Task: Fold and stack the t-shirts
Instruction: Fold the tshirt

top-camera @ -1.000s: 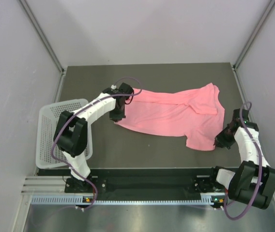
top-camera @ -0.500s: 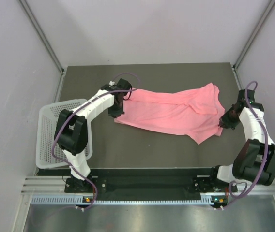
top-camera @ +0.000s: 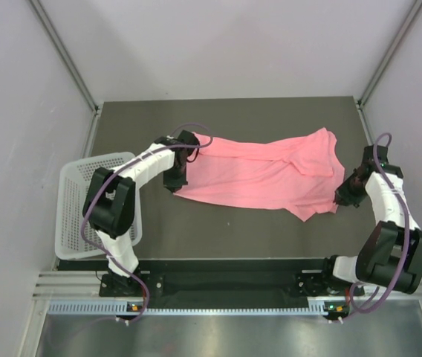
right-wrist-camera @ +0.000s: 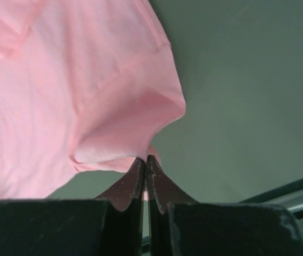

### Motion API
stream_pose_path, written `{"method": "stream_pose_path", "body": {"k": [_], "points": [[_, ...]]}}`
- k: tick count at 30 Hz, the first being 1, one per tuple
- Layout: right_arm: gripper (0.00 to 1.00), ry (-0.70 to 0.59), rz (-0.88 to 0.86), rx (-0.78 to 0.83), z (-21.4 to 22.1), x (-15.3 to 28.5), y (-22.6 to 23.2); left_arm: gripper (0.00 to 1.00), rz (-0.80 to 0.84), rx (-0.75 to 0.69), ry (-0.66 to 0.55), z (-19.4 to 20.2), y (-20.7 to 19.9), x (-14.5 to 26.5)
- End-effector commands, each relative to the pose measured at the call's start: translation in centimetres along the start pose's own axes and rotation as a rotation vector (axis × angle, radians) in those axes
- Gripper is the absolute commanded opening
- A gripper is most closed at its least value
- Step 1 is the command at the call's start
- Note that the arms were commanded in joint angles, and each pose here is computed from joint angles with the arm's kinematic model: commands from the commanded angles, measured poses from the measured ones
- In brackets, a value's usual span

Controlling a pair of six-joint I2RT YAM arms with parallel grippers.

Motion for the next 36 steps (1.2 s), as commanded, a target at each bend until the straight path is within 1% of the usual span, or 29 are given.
{"method": "stream_pose_path", "body": {"k": [1,5,10,11,12,13,14,15,16,17,18,19,20,21,22,23,24,25,26,27,28,29,30,31,32,35,36], "points": [[0.0,-0.014,0.022,0.019,1.1,0.6,-0.7,0.0,0.032,0.031,-0.023,0.2,0.6,1.4],[0.0,0.033,0.047,0.02,2.4,0.4,-1.3,0.0,0.032,0.033,0.026,1.5,0.8,0.9],[0.01,0.09,0.083,-0.004,5.0,0.0,-2.4,0.0,0.043,0.041,0.049,2.7,1.2,0.8],[0.02,0.094,0.129,-0.001,5.5,-0.2,-3.2,0.04,0.04,0.04,0.058,3.1,1.4,0.8],[0.11,0.095,0.149,0.004,5.6,-0.1,-3.5,0.17,0.058,0.039,0.054,3.2,1.5,1.2],[0.19,0.079,0.178,0.011,5.5,0.2,-3.9,0.3,0.067,0.042,0.042,3.4,1.7,1.6],[0.25,0.07,0.19,0.019,5.3,0.3,-4.0,0.3,0.066,0.041,0.043,3.4,1.7,1.5],[0.33,0.055,0.194,0.038,4.9,0.5,-4.0,0.39,0.068,0.041,0.025,3.3,2.0,2.0],[0.36,0.04,0.194,0.047,4.3,0.7,-3.9,0.42,0.068,0.043,0.009,3.0,2.1,2.3],[0.38,-0.022,0.164,0.052,2.6,1.3,-3.0,0.44,0.074,0.046,-0.013,2.6,2.1,2.7],[0.45,-0.053,0.149,0.063,1.5,1.6,-2.5,0.5,0.08,0.044,-0.051,1.9,2.1,3.2],[0.48,-0.069,0.129,0.075,0.4,1.4,-1.9,0.51,0.09,0.042,-0.077,1.4,2.0,3.6],[0.5,-0.111,0.078,0.089,-1.2,2.0,-0.7,0.52,0.117,0.044,-0.119,0.2,1.6,4.3],[0.55,-0.167,0.036,0.107,-2.8,1.9,0.2,0.52,0.14,0.033,-0.152,-0.8,1.0,4.4],[0.56,-0.155,0.002,0.119,-3.6,1.0,1.0,0.52,0.168,0.036,-0.192,-2.1,0.4,5.1],[0.57,-0.209,-0.031,0.126,-5.5,1.2,2.0,0.52,0.167,0.026,-0.191,-2.9,-0.1,4.6],[0.59,-0.191,-0.029,0.133,-6.2,0.0,2.3,0.52,0.178,0.025,-0.192,-3.7,-0.5,4.6],[0.59,-0.185,-0.083,0.141,-6.7,-0.2,3.2,0.5,0.207,0.035,-0.22,-5.2,-1.2,5.3],[0.59,-0.207,-0.11,0.144,-7.9,-0.2,4.0,0.5,0.196,0.033,-0.193,-5.8,-1.6,4.1],[0.59,-0.193,-0.113,0.136,-8.6,-1.6,4.4,0.49,0.203,0.036,-0.189,-6.4,-1.9,3.9],[0.59,-0.206,-0.142,0.143,-9.6,-1.7,5.2,0.49,0.245,0.042,-0.198,-7.4,-2.6,4.4],[0.58,-0.205,-0.152,0.145,-10.1,-2.2,5.6,0.49,0.245,0.034,-0.184,-7.8,-2.9,3.4],[0.54,-0.172,-0.142,0.144,-10.4,-3.6,5.7,0.49,0.255,0.033,-0.182,-8.3,-3.2,3.2],[0.51,-0.185,-0.156,0.145,-11.3,-3.6,6.2,0.48,0.282,0.038,-0.186,-9.0,-3.7,3.5],[0.48,-0.177,-0.164,0.14,-11.5,-4.0,6.3,0.47,0.28,0.042,-0.165,-9.4,-3.8,2.7],[0.38,-0.135,-0.185,0.116,-11.6,-5.4,6.9,0.47,0.305,0.053,-0.147,-10.2,-4.1,2.5],[0.33,-0.117,-0.186,0.103,-11.5,-6.0,6.9,0.47,0.308,0.051,-0.147,-10.3,-4.2,2.5]]}}
Point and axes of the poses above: each gripper's point midway between its finger pads, its own x axis back along the fingers, its own y axis along the line the jaws close on, z = x × y, the point moved 6 cm from there along x, back along the fingers, and after that the axes turned 7 degrees about x, right-handed, at the moved point
